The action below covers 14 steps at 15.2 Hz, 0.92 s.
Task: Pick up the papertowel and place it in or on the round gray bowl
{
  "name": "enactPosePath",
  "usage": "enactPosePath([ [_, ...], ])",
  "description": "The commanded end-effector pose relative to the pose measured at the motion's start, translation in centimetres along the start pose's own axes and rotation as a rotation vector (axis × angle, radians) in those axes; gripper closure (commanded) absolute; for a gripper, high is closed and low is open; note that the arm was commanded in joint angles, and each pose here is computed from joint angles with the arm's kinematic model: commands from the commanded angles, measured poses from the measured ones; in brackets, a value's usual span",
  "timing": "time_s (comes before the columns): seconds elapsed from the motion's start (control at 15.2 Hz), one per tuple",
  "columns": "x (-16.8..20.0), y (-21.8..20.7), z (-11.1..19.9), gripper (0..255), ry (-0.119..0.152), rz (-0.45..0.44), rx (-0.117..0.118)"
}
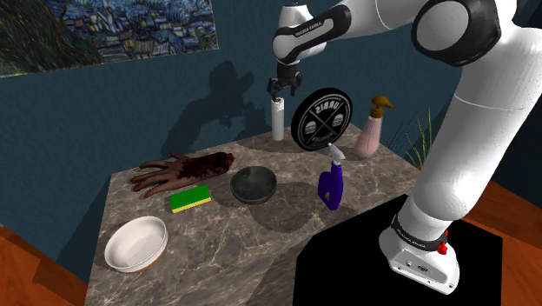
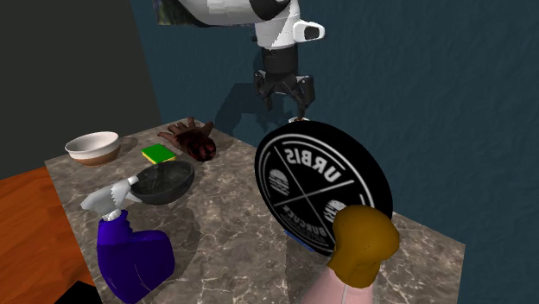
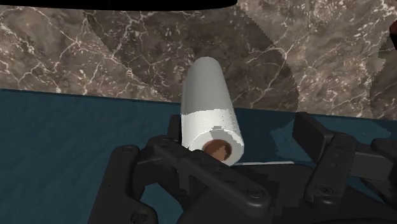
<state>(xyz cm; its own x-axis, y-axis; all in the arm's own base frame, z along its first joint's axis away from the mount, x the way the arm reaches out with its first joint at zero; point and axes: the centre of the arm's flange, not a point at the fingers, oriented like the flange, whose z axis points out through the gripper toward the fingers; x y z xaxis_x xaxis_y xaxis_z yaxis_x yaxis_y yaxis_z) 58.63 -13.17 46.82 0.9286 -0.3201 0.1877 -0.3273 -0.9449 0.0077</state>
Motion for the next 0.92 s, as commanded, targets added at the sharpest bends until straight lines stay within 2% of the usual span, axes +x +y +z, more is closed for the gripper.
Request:
enactPosePath([
  [0.0,2.0,0.5,1.6,0,0.010,0.031,-0.002],
  [0.07,3.0,0.9,2.2,0,0.014,0.046,-0.003],
  [0.53,3.1,0.9,5.9,0,0.014,0.046,-0.003],
  [0.86,3.1,0.9,6.2,0,0.014,0.046,-0.003],
])
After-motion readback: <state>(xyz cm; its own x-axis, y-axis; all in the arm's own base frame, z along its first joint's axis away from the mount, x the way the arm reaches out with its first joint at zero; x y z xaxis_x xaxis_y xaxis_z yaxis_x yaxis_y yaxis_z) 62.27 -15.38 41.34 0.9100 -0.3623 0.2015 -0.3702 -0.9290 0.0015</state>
